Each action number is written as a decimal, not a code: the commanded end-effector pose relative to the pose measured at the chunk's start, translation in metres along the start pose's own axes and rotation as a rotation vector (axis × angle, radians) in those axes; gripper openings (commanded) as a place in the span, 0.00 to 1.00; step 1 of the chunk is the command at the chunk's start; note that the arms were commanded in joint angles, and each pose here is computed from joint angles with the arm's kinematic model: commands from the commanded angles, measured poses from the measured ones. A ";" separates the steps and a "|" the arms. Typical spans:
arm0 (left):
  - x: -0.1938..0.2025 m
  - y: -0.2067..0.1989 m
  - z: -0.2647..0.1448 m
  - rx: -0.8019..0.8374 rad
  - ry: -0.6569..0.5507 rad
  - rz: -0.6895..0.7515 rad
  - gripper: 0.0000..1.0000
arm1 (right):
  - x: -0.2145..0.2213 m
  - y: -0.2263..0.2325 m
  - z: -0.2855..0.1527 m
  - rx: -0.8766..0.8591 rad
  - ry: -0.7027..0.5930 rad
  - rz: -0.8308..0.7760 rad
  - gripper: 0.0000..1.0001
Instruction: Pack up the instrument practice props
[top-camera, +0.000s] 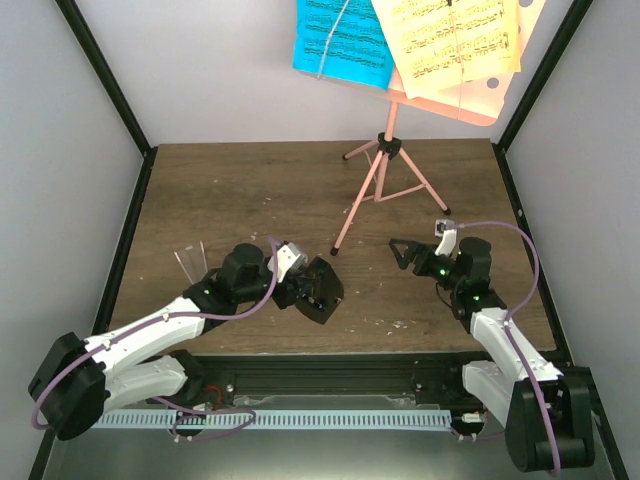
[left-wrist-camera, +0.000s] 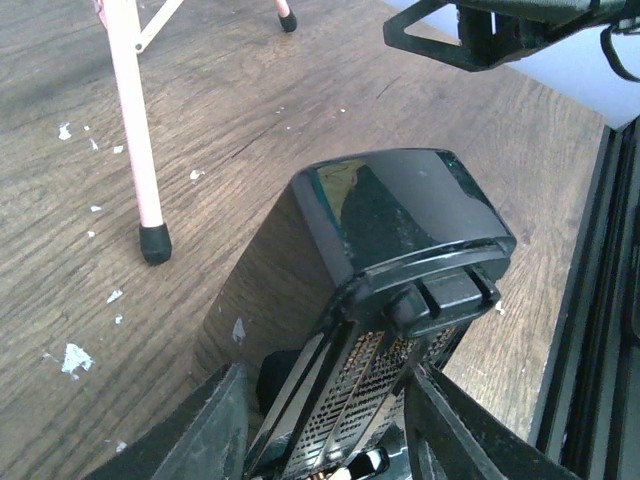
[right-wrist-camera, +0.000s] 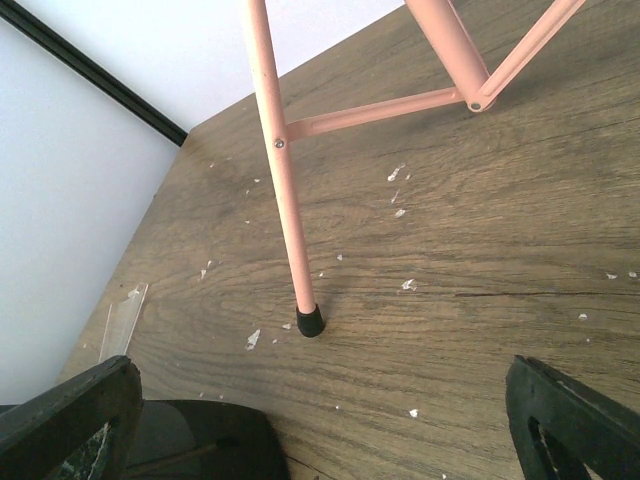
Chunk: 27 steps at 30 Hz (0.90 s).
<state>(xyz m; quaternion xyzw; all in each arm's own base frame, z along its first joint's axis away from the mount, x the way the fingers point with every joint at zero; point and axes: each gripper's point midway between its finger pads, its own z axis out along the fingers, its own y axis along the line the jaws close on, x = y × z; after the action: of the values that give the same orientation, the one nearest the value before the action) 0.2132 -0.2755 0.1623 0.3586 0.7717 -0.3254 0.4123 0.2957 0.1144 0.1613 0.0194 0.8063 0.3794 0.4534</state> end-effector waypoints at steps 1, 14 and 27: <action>-0.003 -0.003 -0.002 0.010 -0.014 0.004 0.49 | -0.005 0.001 -0.001 -0.008 -0.016 0.002 1.00; 0.046 -0.001 -0.016 0.066 -0.039 -0.445 0.89 | 0.082 0.047 0.000 -0.218 0.237 0.053 1.00; 0.024 0.124 -0.095 -0.406 -0.214 -0.739 0.97 | 0.191 0.095 0.001 -0.125 0.322 -0.242 1.00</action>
<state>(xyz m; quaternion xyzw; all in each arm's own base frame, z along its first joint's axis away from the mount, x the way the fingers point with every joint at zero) 0.2457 -0.1698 0.1385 0.0112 0.8418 -0.3774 0.3857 0.1413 0.2547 0.0923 -0.1867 0.8288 0.4349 0.2985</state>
